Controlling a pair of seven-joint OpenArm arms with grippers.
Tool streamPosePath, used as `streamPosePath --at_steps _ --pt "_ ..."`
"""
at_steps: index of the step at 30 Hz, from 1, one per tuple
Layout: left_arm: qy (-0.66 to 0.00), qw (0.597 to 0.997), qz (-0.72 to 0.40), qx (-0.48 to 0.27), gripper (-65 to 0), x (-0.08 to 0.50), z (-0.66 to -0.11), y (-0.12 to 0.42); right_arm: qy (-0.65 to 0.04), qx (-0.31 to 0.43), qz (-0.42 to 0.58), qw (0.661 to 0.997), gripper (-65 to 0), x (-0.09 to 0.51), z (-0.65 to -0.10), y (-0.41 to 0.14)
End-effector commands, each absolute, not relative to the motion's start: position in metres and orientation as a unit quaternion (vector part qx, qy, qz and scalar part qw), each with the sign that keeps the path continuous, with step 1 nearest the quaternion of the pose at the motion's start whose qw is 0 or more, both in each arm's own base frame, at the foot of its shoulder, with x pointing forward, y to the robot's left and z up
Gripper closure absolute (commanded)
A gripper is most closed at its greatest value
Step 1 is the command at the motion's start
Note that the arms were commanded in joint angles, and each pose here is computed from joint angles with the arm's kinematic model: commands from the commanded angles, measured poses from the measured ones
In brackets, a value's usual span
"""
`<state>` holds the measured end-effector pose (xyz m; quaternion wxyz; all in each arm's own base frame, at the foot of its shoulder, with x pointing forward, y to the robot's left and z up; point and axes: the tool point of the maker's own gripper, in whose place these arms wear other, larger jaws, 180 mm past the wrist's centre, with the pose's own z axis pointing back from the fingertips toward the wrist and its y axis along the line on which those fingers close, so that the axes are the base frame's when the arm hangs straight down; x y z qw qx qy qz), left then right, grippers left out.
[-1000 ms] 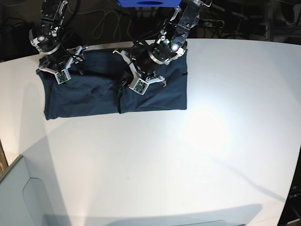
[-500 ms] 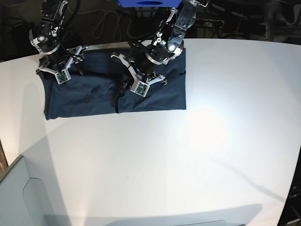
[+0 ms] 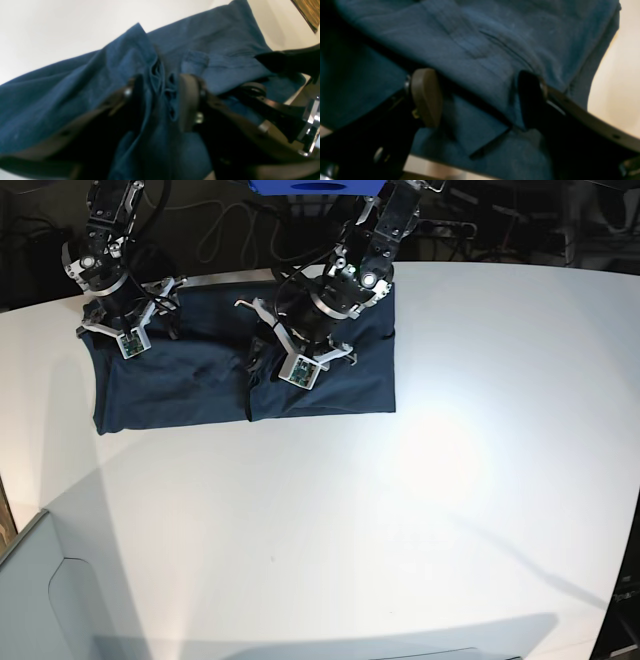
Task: Fold the T-shirt properly
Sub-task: 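Fold the strip end held by the left gripper toward the right gripper, then open the left gripper and lift it off the folded strip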
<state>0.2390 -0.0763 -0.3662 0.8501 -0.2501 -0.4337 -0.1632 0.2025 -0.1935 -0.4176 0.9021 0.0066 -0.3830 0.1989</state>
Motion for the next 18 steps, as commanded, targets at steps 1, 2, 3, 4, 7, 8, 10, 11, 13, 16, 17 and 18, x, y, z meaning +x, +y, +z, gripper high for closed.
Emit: streamPosePath --at_steps 1,2,3,4,7,8,10,11,13,16,17,18 --pt "-0.455 0.836 -0.156 -0.263 -28.7 0.244 -0.351 -0.081 -0.4 0.006 0.206 0.893 -44.6 0.209 -0.407 -0.194" --pt "-0.456 0.835 -0.156 -0.264 -29.5 0.243 -0.349 -0.081 -0.4 0.006 0.206 0.893 -44.6 0.209 -0.407 -0.194" --pt "-0.46 0.833 -0.153 -0.266 -29.6 0.24 -0.347 -0.08 -0.4 0.006 0.206 0.893 -44.6 0.209 -0.407 -0.194" --pt "-0.466 0.831 -0.152 -0.264 -29.6 0.239 -0.342 -0.076 -0.4 0.006 0.206 0.893 -44.6 0.209 -0.407 -0.194" --pt "-0.489 0.82 -0.156 -0.255 -29.6 0.238 -0.323 -0.063 -0.4 0.006 0.206 0.893 -44.6 0.209 -0.407 -0.194" --pt "-0.492 0.818 -0.159 -0.251 -29.6 0.237 -0.32 -0.058 -0.4 0.006 0.206 0.893 -44.6 0.209 -0.407 -0.194" --pt "-0.494 0.818 -0.171 -0.24 -29.6 0.235 -0.321 -0.049 -0.4 0.006 0.206 0.893 -44.6 0.209 -0.407 -0.194" --pt "-0.489 0.822 -0.174 -0.234 -29.6 0.233 -0.326 -0.044 -0.401 0.006 0.206 0.893 -44.6 0.21 -0.407 -0.194" --pt "-0.48 0.83 -0.171 -0.226 -29.6 0.232 -0.336 -0.038 -0.406 0.005 0.205 0.891 -44.6 0.214 -0.404 -0.193" --pt "-0.462 0.84 -0.174 -0.224 -29.6 0.228 -0.351 -0.038 -0.408 0.005 0.205 0.89 -44.6 0.216 -0.403 -0.193" --pt "-0.457 0.843 -0.174 -0.225 -29.6 0.227 -0.356 -0.038 -0.409 0.005 0.205 0.889 -44.6 0.216 -0.403 -0.193" --pt "-0.454 0.844 -0.174 -0.226 -29.6 0.227 -0.358 -0.04 -0.409 0.004 0.205 0.889 -44.7 0.216 -0.403 -0.194"
